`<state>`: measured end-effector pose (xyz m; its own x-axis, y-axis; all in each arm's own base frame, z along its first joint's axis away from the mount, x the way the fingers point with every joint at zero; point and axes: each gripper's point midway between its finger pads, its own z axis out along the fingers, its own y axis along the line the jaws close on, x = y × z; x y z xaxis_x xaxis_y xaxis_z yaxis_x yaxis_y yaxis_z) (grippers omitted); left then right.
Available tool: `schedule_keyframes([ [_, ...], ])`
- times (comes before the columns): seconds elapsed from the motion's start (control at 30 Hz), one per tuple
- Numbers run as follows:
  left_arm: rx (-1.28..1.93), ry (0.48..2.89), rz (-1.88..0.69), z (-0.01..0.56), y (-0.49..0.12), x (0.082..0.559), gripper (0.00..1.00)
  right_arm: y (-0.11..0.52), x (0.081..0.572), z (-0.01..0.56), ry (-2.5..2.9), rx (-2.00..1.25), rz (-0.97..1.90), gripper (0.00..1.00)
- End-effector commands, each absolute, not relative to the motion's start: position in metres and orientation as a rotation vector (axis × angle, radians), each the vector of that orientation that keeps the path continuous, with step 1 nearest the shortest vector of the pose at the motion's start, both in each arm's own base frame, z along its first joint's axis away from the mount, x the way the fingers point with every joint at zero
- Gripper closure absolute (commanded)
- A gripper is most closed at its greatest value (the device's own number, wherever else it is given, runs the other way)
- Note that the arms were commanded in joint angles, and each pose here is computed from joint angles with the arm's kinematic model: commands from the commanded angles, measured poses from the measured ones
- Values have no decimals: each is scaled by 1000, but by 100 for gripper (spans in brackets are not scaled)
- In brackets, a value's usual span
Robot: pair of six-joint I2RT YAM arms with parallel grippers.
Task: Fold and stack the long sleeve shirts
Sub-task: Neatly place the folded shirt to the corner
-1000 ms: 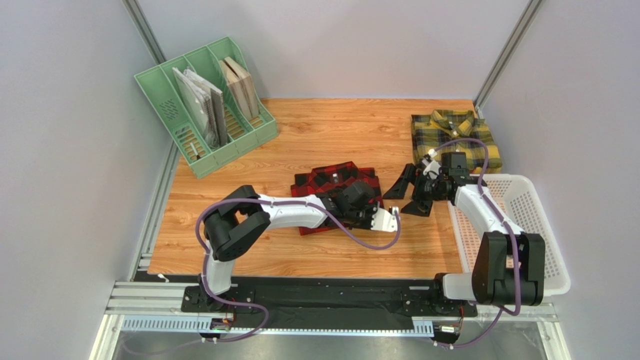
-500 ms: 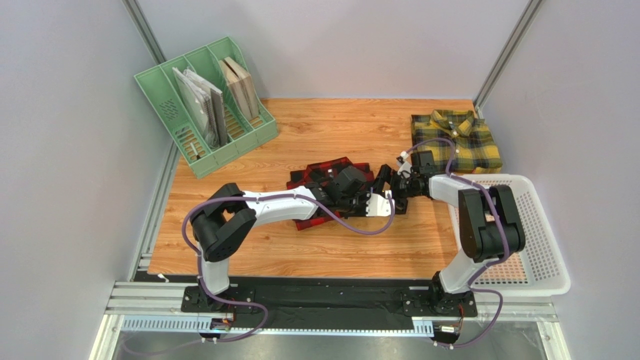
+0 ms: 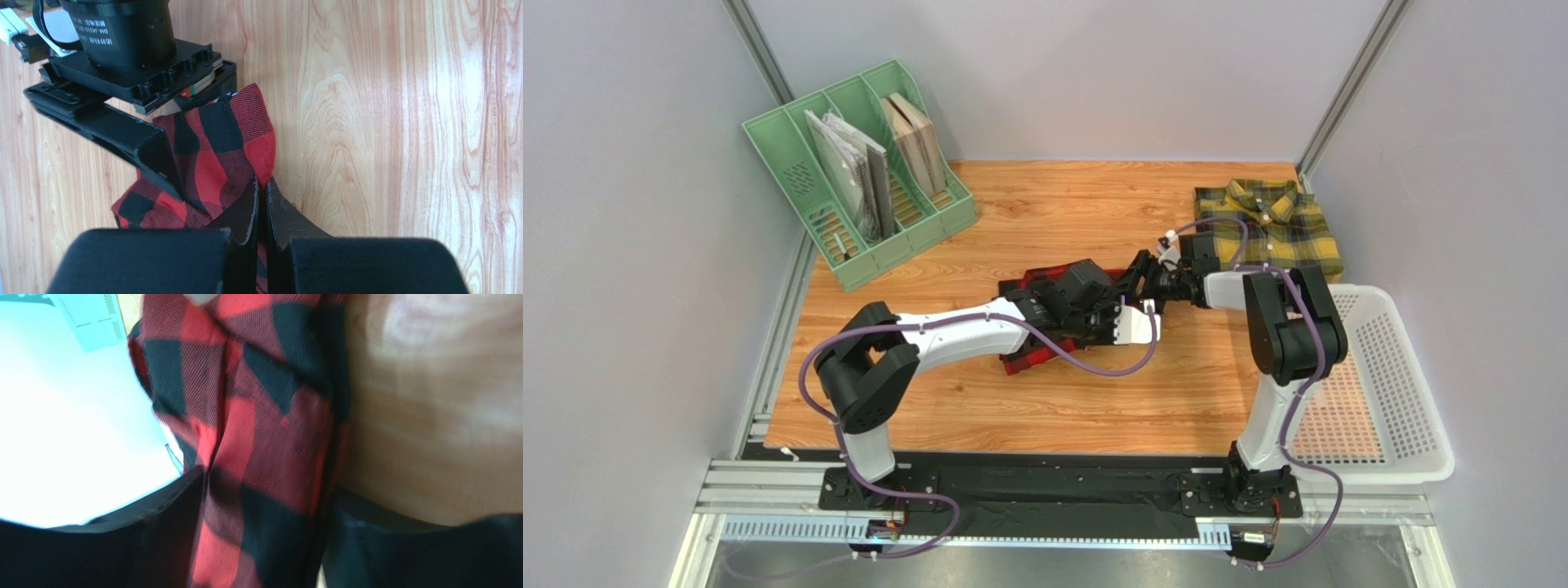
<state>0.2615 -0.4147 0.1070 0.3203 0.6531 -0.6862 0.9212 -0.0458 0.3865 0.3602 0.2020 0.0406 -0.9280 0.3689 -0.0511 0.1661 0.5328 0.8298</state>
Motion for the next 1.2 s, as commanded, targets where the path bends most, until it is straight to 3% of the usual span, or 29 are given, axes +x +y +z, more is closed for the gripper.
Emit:
schedule_keyframes([
  [0.0,1757,1357,-424,127,-414,263,100,210,375,40,2522,443,1371,62],
  [0.03,1755,1363,-425,130,-414,263,100,211,377,45,2514,421,1364,71],
  [0.07,1769,1402,-433,128,-405,262,97,209,384,55,2489,385,1346,89],
  [0.13,1753,1448,-563,142,-402,253,82,198,390,69,2480,329,1210,100],
  [0.17,1748,1530,-612,144,-386,250,65,188,407,80,2453,327,1097,100],
  [0.23,1718,1608,-723,155,-377,240,54,173,409,91,2474,266,987,100],
  [0.43,1749,1746,-727,158,-328,215,2,113,447,129,2449,101,566,100],
  [0.7,1694,1866,-649,152,-294,205,1,45,481,175,2399,-46,293,100],
  [0.97,1664,1914,-653,148,-289,203,1,25,515,253,2236,-143,117,100],
  [1.17,1655,1921,-643,148,-289,204,1,18,518,270,2213,-172,61,100],
])
